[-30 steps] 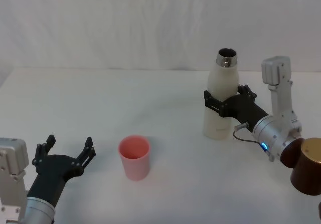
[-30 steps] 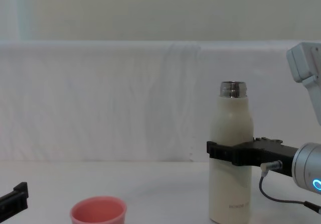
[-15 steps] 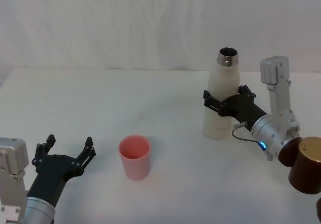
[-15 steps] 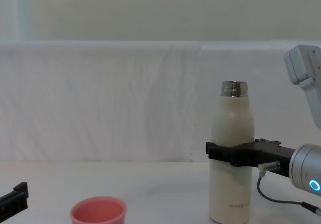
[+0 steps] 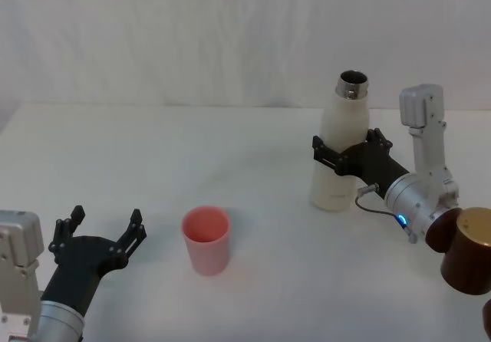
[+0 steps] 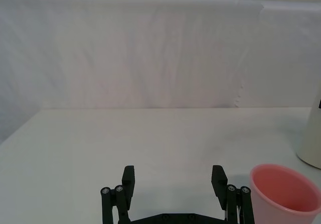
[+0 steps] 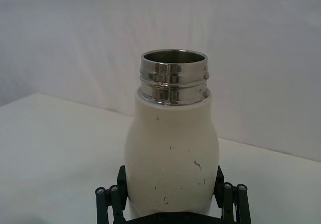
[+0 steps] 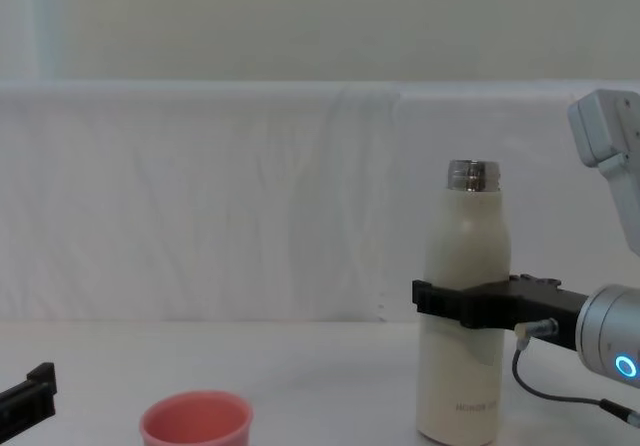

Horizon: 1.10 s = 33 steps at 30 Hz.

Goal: Grasp the thermos with one hand and pour water into the cup lid.

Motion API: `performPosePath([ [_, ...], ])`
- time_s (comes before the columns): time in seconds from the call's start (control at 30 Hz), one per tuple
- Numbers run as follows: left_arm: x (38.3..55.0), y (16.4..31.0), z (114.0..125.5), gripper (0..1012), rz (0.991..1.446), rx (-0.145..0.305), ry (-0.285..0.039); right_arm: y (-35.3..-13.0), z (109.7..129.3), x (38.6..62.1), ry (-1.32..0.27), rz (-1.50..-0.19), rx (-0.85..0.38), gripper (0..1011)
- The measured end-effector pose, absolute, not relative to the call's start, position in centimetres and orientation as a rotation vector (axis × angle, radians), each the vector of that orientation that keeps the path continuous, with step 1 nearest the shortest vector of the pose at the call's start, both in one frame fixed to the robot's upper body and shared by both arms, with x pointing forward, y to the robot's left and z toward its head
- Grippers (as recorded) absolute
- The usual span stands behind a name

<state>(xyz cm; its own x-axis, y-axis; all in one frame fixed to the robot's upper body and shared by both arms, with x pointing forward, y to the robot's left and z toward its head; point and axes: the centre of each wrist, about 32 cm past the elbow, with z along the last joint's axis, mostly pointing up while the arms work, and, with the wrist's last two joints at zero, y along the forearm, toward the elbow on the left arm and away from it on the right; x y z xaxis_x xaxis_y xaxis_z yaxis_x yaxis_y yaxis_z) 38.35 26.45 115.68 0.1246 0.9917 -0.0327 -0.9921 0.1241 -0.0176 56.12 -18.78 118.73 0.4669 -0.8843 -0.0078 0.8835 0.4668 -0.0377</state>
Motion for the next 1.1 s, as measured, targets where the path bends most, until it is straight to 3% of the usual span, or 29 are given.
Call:
performPosePath([
  [1.1,38.35,26.45,115.68,1001,1.446,-0.038,0.014,-18.82,118.62,56.46,0.025,-1.059,-0.021,957],
])
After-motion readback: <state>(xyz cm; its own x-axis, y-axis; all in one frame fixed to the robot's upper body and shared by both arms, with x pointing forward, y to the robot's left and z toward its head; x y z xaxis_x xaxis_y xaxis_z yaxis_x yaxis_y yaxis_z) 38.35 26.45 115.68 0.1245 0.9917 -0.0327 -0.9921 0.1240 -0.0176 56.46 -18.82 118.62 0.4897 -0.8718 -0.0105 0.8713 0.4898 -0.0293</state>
